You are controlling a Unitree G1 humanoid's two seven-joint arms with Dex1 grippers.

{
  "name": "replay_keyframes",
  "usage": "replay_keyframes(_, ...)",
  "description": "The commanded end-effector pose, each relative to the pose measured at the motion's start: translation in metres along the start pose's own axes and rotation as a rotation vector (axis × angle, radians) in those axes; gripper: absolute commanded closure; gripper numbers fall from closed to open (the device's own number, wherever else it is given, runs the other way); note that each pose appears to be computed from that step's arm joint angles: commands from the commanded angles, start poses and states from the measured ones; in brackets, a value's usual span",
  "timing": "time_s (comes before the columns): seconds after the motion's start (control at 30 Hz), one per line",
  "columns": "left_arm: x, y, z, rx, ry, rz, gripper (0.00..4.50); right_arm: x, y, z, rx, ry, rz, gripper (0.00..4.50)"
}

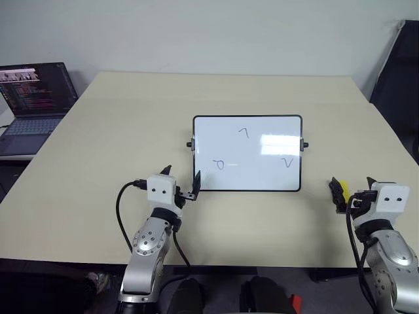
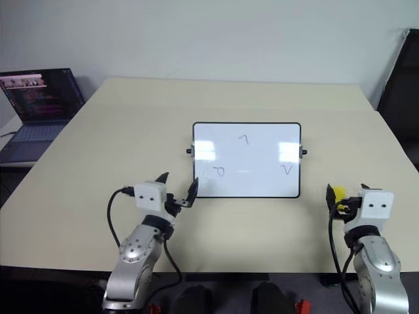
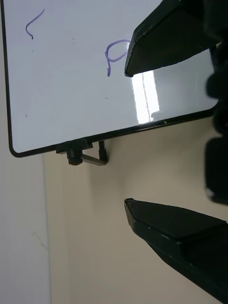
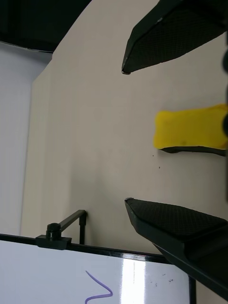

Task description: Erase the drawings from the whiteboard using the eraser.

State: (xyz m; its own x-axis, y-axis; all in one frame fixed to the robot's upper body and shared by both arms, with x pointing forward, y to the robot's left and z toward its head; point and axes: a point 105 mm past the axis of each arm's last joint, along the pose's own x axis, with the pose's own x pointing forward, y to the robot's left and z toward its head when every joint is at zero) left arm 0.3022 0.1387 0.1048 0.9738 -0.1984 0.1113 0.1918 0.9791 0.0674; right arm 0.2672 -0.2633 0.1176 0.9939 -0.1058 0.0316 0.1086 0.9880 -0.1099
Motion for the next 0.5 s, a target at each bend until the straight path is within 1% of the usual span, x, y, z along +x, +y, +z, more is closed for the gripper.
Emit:
replay_keyframes(0.03,0.0025,-0.0002,0.0128,0.004,-0.059,-0.001,0.0,0.0022,0.0017,0.0179,-0.016,-0.074,-0.005,0.04)
replay_keyframes(0.3,0.0013,-0.0037,0.0082,-0.004,-0.058,-0.011,0.0,0.0052,0.0026,0.0233,-0.019,-0.088,-0.002,0.04)
replay_keyframes(0.5,0.0044,0.0013,0.0114,0.007,-0.066,-0.004,0.0,0.0012,0.0022,0.018,-0.01,-0.076,-0.011,0.04)
